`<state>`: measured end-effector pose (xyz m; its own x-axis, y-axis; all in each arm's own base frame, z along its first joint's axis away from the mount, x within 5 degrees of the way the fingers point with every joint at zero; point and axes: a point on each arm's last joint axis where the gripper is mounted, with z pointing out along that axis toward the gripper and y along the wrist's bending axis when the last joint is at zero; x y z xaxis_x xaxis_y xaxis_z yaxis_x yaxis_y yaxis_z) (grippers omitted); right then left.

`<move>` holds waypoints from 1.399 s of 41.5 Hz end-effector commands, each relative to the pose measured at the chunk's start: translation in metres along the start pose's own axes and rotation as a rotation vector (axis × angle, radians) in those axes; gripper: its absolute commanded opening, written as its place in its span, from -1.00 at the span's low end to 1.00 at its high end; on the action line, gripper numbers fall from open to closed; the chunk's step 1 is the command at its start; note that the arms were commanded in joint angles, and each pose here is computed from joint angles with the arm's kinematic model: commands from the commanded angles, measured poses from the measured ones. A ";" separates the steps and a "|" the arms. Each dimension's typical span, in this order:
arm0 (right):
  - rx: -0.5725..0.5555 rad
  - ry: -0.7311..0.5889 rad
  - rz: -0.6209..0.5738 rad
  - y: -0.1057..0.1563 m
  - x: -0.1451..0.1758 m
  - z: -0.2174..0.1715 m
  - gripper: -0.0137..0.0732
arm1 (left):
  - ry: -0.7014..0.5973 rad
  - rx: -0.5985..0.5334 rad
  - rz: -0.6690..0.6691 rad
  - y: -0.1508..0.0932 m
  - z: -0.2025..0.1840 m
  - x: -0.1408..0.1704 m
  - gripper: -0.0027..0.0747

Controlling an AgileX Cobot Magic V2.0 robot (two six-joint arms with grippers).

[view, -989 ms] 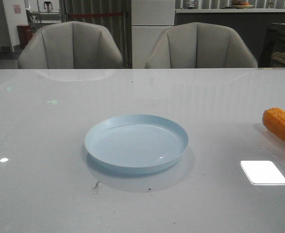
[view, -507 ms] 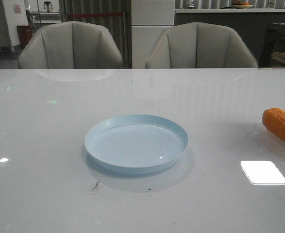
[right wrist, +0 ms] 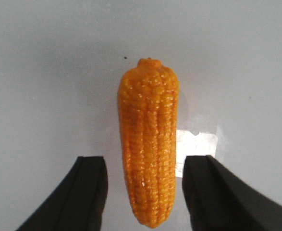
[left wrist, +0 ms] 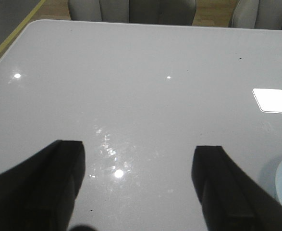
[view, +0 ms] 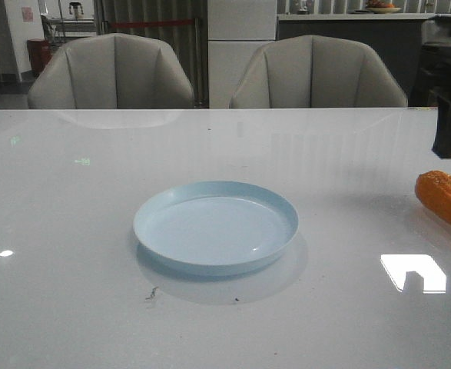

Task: Place corn on plate with both arms
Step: 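Lower the right gripper over the orange corn cob, then close the right gripper on the corn cob and lift it, then carry the corn cob with the right gripper over the plate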

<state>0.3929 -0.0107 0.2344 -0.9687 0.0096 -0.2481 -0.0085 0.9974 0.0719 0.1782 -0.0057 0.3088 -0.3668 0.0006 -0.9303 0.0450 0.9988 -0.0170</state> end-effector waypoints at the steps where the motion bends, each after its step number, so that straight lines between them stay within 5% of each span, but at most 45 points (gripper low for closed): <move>1: 0.015 -0.036 -0.017 -0.003 -0.007 -0.013 0.39 | -0.116 -0.010 -0.019 0.001 -0.005 -0.018 0.43; 38: 0.006 0.139 -0.007 -0.008 -0.003 0.044 0.37 | -0.098 -0.007 -0.019 0.001 -0.005 -0.016 0.43; 42: 0.006 0.149 -0.008 -0.008 -0.002 0.049 0.15 | -0.098 -0.007 -0.019 0.001 -0.005 -0.016 0.43; 49: -0.006 0.171 -0.004 -0.007 -0.004 0.051 -0.60 | -0.098 -0.007 -0.019 0.001 -0.005 -0.016 0.43; 58: -0.079 0.117 -0.033 0.007 -0.028 0.014 -0.54 | -0.098 -0.007 -0.019 0.001 -0.005 -0.016 0.43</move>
<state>0.4177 -0.0110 0.1813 -0.9990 -0.0184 -0.0397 -0.0223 0.9946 0.1017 0.1778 -0.0059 0.3079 -0.3776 -0.0018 -0.9260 0.0459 0.9987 -0.0207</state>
